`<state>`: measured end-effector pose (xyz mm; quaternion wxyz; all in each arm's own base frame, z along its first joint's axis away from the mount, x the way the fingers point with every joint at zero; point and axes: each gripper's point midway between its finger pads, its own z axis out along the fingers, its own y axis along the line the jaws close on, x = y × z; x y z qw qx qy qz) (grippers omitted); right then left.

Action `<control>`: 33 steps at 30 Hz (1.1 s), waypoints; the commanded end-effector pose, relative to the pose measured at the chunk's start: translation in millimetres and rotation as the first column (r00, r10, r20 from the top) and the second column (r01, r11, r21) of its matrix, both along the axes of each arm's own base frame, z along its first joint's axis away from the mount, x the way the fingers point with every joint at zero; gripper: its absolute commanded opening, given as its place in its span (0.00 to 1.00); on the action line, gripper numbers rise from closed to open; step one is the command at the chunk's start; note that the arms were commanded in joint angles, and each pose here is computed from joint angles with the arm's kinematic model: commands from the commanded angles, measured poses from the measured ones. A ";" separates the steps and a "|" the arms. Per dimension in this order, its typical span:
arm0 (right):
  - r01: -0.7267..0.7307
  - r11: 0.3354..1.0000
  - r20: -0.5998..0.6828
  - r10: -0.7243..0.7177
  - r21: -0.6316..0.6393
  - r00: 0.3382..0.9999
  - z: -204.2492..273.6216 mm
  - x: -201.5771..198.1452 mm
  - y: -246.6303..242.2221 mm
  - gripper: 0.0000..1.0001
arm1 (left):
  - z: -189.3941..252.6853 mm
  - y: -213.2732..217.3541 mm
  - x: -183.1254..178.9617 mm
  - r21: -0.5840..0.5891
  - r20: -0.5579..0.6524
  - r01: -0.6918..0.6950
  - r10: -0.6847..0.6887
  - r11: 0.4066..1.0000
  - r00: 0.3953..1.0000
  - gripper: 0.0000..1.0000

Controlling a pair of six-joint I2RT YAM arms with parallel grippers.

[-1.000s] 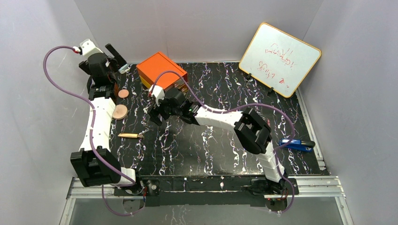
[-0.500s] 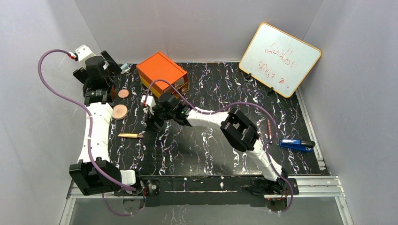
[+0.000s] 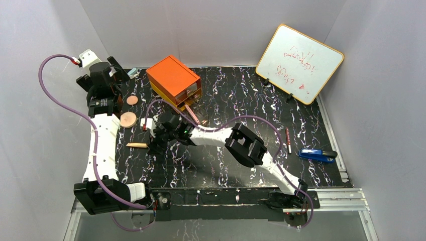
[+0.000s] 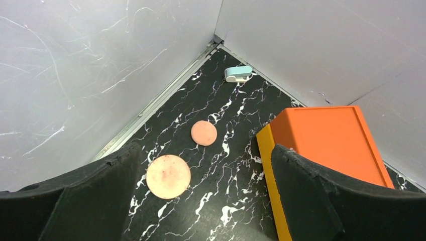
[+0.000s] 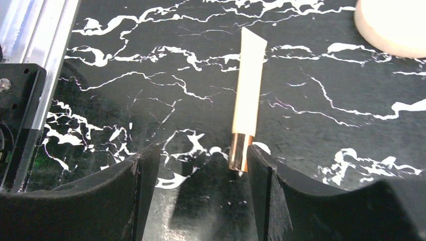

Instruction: Organize the makeup

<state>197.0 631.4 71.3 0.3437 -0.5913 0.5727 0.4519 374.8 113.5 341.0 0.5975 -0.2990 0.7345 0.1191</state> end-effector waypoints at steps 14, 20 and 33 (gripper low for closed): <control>0.116 0.989 0.105 -0.125 0.088 0.987 -20.9 20.1 27.2 0.59 | 13.0 5.3 -17.9 0.032 0.007 -0.015 0.015 0.999 1.000 0.98; 0.098 0.994 0.090 -0.103 0.056 0.991 -37.9 11.9 36.1 0.57 | 9.2 5.4 -17.7 0.032 -0.006 -0.009 0.009 0.999 1.000 0.98; 0.144 0.990 0.133 -0.143 0.002 0.981 -53.3 17.0 24.4 0.01 | 3.7 7.1 -19.1 0.030 -0.019 -0.008 0.009 1.000 1.000 0.98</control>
